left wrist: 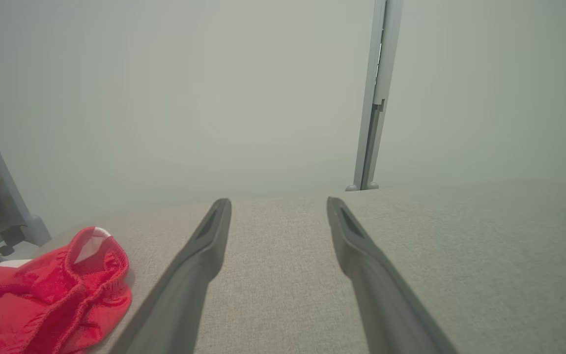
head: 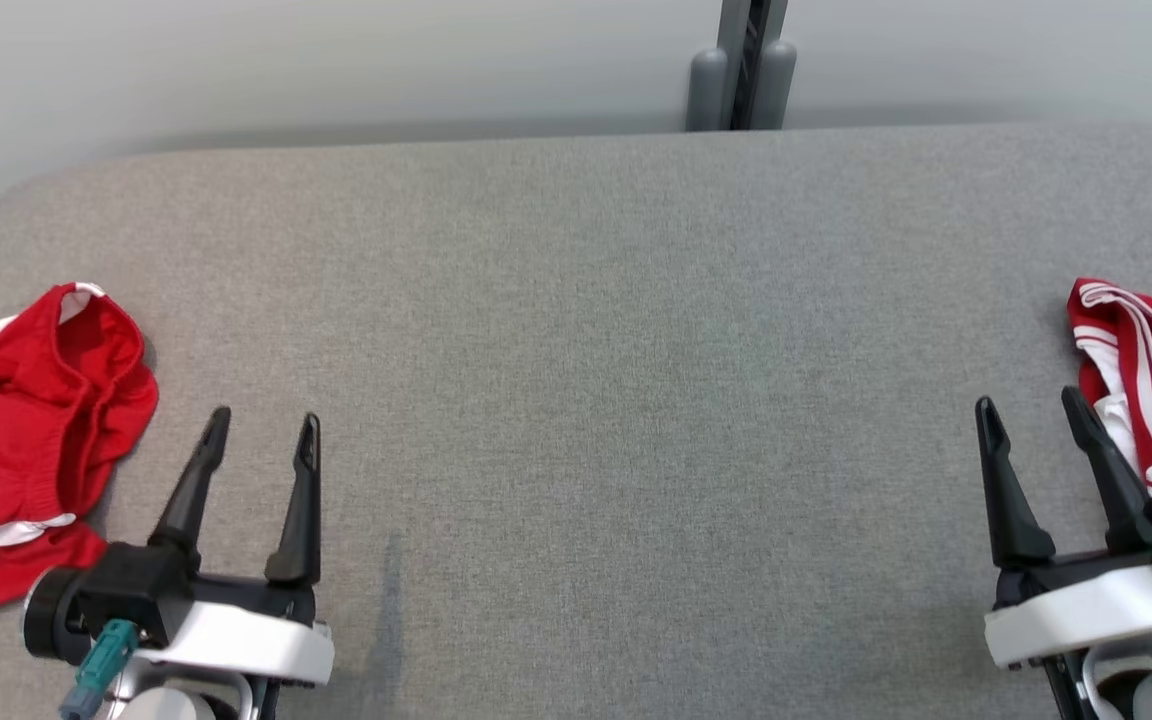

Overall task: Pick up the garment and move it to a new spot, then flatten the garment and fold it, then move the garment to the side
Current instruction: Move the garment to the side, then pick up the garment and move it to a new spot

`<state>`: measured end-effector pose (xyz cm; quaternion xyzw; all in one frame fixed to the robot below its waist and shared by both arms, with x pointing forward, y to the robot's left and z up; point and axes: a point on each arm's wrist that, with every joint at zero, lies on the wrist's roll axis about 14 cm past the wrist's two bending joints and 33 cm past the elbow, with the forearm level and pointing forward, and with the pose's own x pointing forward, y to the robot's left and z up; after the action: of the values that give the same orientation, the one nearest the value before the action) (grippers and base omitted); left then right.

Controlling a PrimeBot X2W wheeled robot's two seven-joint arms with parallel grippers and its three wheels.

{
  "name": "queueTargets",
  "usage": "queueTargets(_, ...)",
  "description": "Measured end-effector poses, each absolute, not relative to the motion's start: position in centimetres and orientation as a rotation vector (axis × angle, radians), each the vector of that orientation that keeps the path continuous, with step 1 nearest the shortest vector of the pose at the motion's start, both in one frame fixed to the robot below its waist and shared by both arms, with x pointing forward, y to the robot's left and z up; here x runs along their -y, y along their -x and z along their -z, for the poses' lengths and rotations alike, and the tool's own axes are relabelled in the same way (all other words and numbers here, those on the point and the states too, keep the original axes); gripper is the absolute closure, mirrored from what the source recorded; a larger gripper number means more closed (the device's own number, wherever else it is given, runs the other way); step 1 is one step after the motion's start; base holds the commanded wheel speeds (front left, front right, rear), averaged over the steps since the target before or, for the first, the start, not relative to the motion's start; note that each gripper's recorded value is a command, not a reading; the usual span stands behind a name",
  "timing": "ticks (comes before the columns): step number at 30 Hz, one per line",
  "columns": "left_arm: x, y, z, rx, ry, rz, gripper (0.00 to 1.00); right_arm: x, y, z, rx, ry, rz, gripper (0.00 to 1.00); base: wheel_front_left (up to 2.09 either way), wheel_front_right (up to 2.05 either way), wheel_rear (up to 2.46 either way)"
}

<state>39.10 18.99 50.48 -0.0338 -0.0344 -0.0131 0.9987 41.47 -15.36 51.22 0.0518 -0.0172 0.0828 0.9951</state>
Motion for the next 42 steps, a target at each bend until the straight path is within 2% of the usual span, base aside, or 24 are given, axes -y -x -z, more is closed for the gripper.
queueTargets(16,-18.6,-35.1,-50.5,0.052,0.062,0.042,0.00,17.1,-36.6,-53.0,0.049,-0.110,-0.112,0.00,0.00,0.00,0.00)
queueTargets(42,-18.1,-35.4,-50.1,0.027,0.064,0.058,0.00,18.0,-36.4,-52.5,0.035,-0.123,-0.076,0.00,0.00,0.00,0.00)
